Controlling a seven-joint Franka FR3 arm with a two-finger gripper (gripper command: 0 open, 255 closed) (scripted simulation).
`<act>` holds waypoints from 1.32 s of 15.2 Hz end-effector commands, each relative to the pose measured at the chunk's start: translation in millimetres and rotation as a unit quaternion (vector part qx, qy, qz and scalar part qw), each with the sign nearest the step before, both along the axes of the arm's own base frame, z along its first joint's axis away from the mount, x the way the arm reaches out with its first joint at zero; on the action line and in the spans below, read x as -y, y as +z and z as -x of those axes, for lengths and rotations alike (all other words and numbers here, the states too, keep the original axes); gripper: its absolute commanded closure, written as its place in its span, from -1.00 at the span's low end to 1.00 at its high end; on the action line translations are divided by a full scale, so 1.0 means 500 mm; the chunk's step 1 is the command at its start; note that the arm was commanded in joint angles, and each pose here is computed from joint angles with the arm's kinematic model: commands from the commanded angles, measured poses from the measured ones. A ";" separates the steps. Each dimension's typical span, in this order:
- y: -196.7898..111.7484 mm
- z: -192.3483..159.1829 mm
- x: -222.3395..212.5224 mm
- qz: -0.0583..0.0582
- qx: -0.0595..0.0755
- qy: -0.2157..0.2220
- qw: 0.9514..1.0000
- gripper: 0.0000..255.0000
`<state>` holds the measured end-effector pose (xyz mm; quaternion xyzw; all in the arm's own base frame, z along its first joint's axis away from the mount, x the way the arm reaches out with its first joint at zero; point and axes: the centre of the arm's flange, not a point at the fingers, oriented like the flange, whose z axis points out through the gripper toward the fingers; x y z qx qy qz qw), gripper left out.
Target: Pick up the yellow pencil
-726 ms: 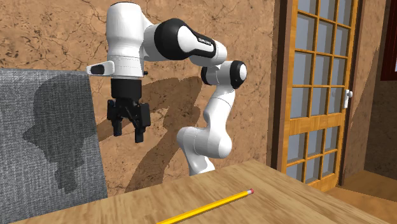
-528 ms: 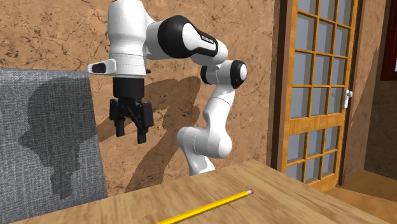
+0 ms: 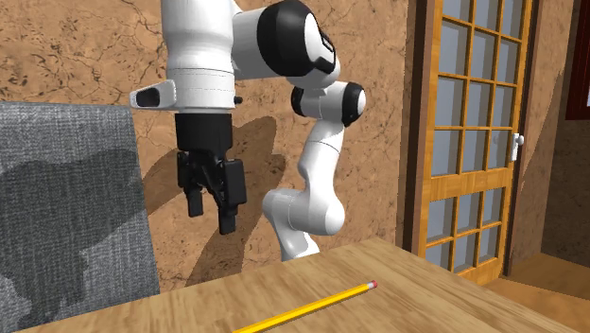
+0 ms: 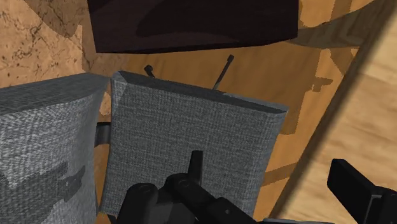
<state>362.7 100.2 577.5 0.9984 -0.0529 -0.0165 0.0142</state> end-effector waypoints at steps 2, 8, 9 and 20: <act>0.003 -0.037 -0.074 -0.002 -0.007 -0.035 0.999 -1.00; 0.004 -0.125 -0.207 -0.004 -0.021 -0.101 0.995 -1.00; 0.004 -0.141 -0.228 -0.005 -0.023 -0.112 0.993 -1.00; -0.070 -0.208 -0.305 -0.007 -0.032 -0.154 0.988 -1.00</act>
